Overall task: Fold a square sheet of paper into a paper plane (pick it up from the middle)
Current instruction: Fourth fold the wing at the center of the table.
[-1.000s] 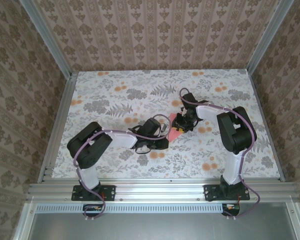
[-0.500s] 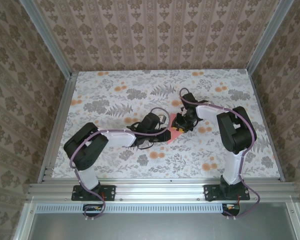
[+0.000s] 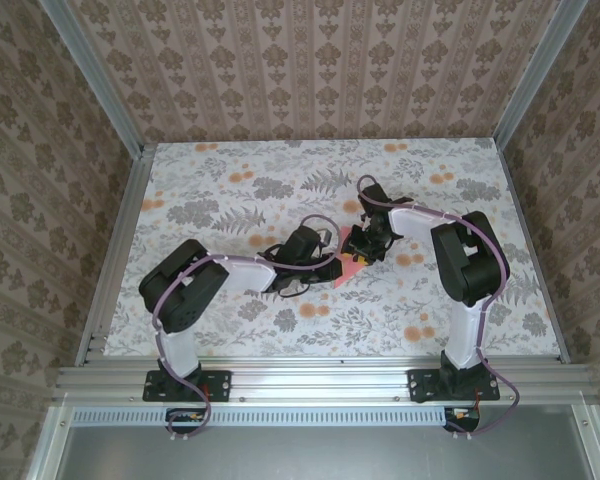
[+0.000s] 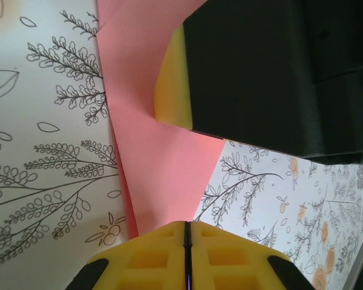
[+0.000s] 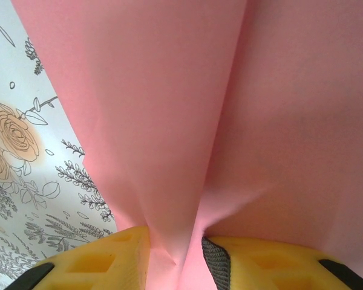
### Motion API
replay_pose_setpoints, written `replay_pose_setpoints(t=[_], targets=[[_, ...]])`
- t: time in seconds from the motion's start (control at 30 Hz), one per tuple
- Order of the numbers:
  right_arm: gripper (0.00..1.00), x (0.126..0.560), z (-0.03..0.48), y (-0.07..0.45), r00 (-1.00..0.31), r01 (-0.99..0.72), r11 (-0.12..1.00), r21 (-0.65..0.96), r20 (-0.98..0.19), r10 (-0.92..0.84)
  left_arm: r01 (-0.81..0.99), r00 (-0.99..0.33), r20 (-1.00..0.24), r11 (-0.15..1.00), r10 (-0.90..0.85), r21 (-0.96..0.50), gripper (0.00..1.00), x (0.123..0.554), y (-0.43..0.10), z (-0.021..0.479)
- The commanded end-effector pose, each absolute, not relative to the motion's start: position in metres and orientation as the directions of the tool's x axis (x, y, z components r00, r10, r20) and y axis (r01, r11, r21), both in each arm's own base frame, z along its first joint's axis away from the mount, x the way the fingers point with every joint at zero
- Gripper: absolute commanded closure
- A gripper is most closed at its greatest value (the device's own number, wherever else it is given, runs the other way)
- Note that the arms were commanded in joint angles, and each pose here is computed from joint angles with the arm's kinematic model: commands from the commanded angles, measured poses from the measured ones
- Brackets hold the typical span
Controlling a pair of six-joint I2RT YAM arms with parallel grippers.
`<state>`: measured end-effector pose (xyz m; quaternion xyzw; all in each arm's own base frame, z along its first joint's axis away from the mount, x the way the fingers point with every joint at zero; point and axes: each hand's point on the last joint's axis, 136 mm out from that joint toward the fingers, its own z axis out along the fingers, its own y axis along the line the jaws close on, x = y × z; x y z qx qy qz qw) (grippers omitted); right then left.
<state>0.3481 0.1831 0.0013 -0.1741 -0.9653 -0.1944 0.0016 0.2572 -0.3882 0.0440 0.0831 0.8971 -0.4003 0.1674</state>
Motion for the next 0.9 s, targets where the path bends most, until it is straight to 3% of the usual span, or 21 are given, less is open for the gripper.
replay_pose_setpoints(t=[0.0, 0.6, 0.87], targets=[[0.62, 0.285, -0.099, 0.105, -0.908, 0.387, 0.918, -0.088, 0.138, 0.396, 0.291, -0.927, -0.375, 0.635, 0.003, -0.715, 0.91, 0.267, -0.398, 0.054], [0.62, 0.286, -0.098, 0.110, -0.906, 0.394, 0.916, -0.072, 0.141, 0.400, 0.216, -0.956, -0.292, 0.711, 0.016, -0.669, 0.96, 0.267, -0.392, 0.016], [0.60, 0.325, -0.045, 0.135, -0.924, 0.382, 0.916, 0.124, 0.063, 0.377, 0.177, -0.976, -0.209, 0.759, 0.056, -0.627, 0.99, 0.252, -0.382, -0.007]])
